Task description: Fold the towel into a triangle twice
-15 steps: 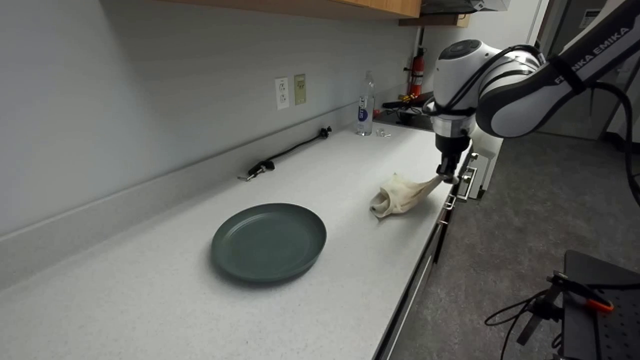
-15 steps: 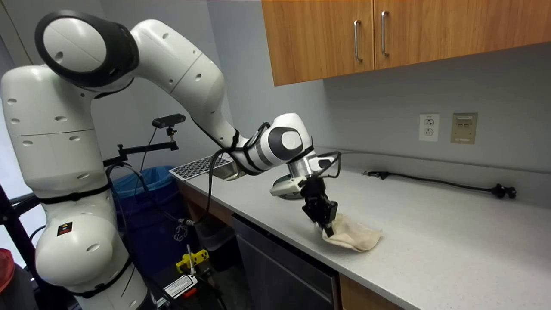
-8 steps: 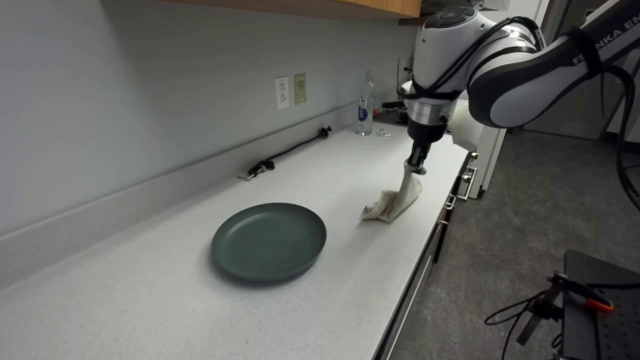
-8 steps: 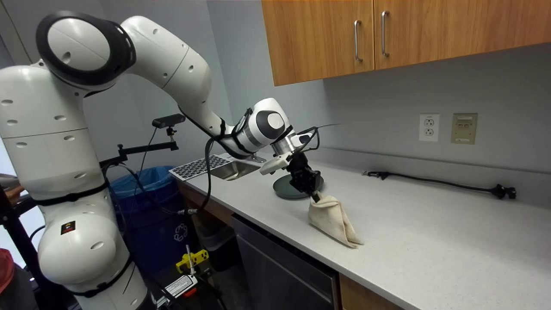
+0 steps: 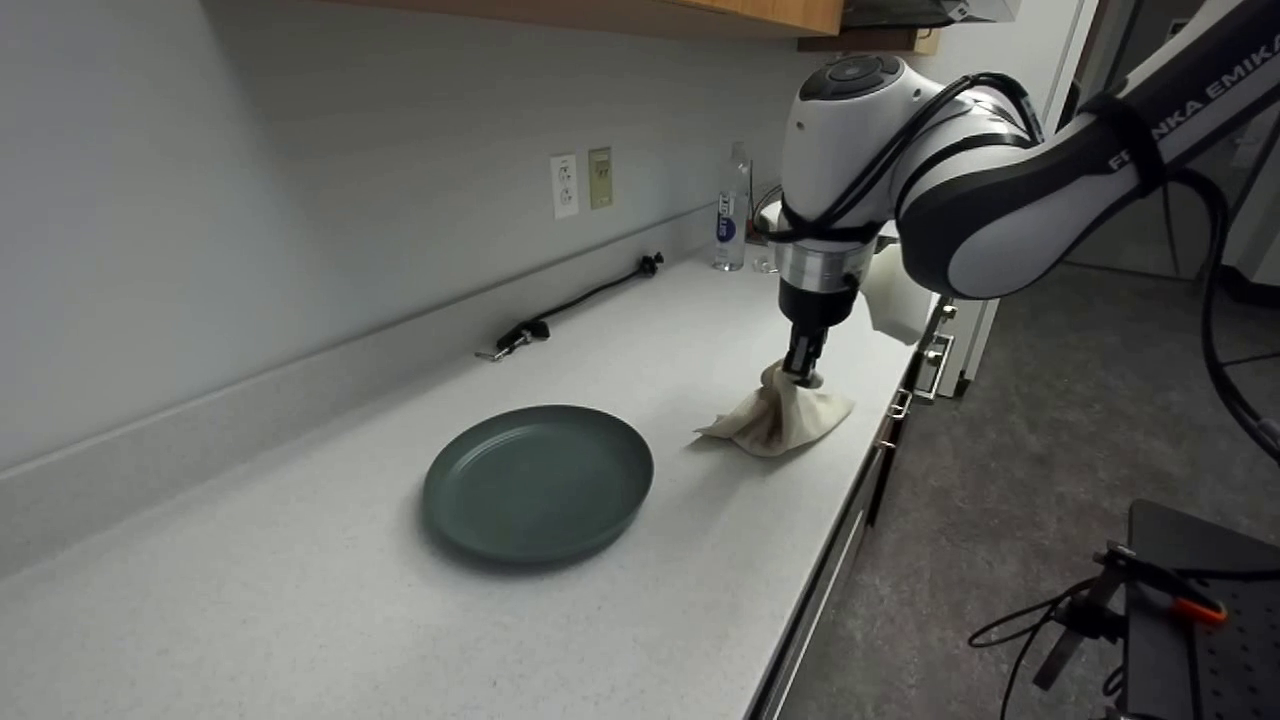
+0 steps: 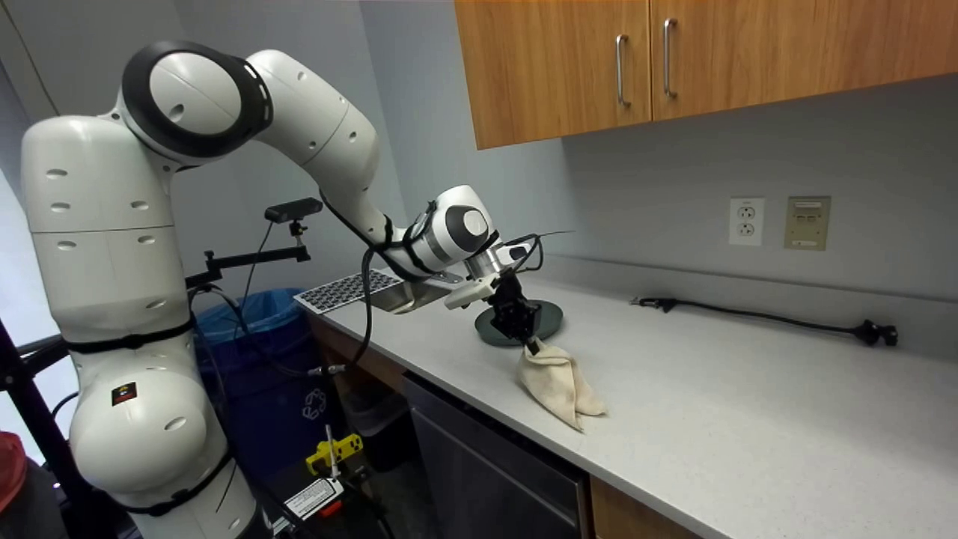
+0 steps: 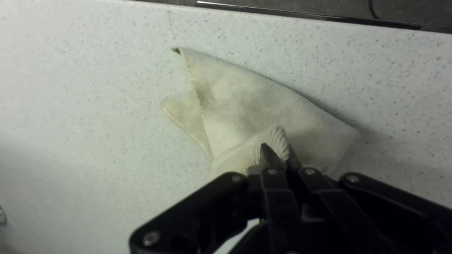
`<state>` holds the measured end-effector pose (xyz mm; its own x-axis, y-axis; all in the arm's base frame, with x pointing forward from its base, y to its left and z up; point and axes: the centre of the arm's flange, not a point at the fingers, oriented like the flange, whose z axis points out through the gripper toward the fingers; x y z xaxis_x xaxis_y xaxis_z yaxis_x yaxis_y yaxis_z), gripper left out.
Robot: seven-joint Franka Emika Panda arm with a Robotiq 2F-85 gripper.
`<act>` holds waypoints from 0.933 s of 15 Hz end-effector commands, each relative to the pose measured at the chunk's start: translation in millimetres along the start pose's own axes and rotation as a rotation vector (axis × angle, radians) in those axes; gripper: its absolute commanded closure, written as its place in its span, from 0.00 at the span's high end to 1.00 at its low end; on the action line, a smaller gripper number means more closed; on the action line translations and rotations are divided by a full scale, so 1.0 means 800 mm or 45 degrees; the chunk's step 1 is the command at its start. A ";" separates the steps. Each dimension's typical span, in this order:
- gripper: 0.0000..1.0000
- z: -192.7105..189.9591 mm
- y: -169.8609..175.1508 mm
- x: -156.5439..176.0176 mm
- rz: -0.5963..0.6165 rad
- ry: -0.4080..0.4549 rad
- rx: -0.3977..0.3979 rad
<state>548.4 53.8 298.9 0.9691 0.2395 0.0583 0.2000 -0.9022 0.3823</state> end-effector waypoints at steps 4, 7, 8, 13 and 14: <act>0.02 0.049 0.023 -0.014 0.201 -0.091 -0.002; 0.02 0.057 0.021 -0.003 0.229 -0.077 -0.003; 0.02 0.056 0.019 0.003 0.233 -0.067 -0.008; 0.02 0.035 0.007 0.041 0.252 0.019 -0.018; 0.02 0.032 0.003 0.048 0.251 0.030 -0.007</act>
<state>569.5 37.2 277.1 0.9921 0.0614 0.1091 0.0159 -0.9263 0.3765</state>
